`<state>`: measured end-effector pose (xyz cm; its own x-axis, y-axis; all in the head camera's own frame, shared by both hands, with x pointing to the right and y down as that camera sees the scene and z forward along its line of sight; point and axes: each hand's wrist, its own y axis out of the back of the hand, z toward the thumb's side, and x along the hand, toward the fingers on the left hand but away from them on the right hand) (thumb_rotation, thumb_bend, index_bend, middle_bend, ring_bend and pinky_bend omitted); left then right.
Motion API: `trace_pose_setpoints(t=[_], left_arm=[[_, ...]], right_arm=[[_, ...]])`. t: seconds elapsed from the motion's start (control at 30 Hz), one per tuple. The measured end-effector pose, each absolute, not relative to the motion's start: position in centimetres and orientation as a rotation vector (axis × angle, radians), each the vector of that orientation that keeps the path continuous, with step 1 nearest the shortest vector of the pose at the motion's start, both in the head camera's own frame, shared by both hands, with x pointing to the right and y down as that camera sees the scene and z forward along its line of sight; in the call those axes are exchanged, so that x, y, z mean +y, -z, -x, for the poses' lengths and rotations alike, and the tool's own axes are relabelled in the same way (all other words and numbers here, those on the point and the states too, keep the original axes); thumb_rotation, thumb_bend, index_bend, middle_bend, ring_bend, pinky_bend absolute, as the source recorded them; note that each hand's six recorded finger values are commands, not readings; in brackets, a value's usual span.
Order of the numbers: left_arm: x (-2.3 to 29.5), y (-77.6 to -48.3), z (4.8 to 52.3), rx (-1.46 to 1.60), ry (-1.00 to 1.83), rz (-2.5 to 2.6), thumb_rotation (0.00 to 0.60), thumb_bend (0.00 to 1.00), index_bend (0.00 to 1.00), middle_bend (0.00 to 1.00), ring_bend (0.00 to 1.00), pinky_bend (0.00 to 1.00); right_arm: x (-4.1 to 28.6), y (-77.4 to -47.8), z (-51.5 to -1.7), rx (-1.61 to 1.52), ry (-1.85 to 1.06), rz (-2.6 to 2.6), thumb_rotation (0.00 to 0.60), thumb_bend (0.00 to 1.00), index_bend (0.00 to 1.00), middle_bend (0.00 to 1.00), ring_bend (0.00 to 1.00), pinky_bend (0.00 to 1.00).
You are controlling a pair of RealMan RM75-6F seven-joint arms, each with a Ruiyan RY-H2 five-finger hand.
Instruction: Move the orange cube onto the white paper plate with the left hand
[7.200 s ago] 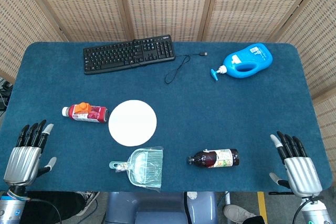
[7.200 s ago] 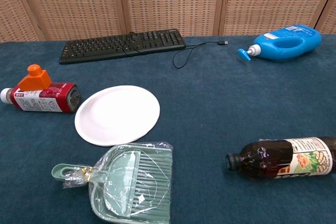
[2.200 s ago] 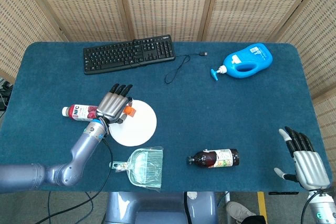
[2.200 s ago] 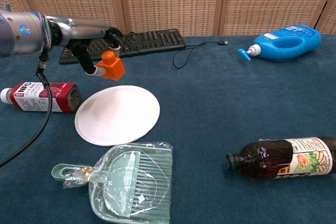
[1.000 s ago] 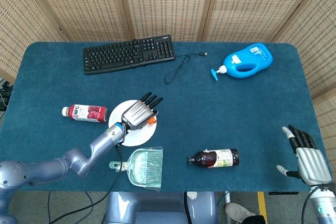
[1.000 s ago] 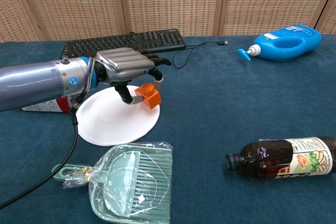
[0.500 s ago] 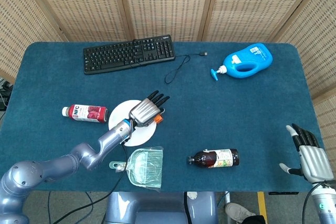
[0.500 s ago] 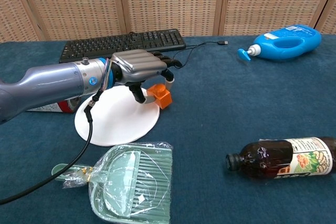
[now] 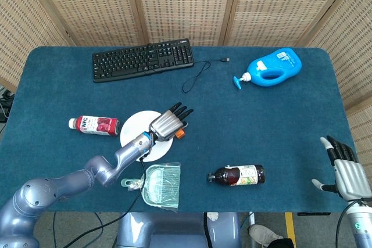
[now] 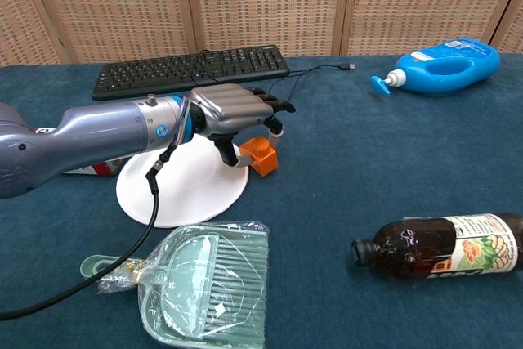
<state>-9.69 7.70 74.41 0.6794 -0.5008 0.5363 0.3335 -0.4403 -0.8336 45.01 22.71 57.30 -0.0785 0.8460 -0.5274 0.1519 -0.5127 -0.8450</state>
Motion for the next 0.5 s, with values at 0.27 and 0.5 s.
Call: trace_pose_setpoints(t=[0.27,0.5], left_arm=[[7.76,-74.47,9.46,0.126,0.938,1.784,0.6,0.41,0.32,0.0,0.0,0.0],[7.57,-74.22,9.73,0.146,0.937,1.776,0.6,0.4,0.27,0.0,0.0,0.0]], right_arm=[[22.66,-57.26,-45.07,-1.088,-1.639,1.648,0.6,0.0,0.01,0.0,0.0,0.03],[22.75,-57.24,-44.84,-1.083,-1.63,1.651,0.6,0.0,0.01,0.0,0.0,0.03]])
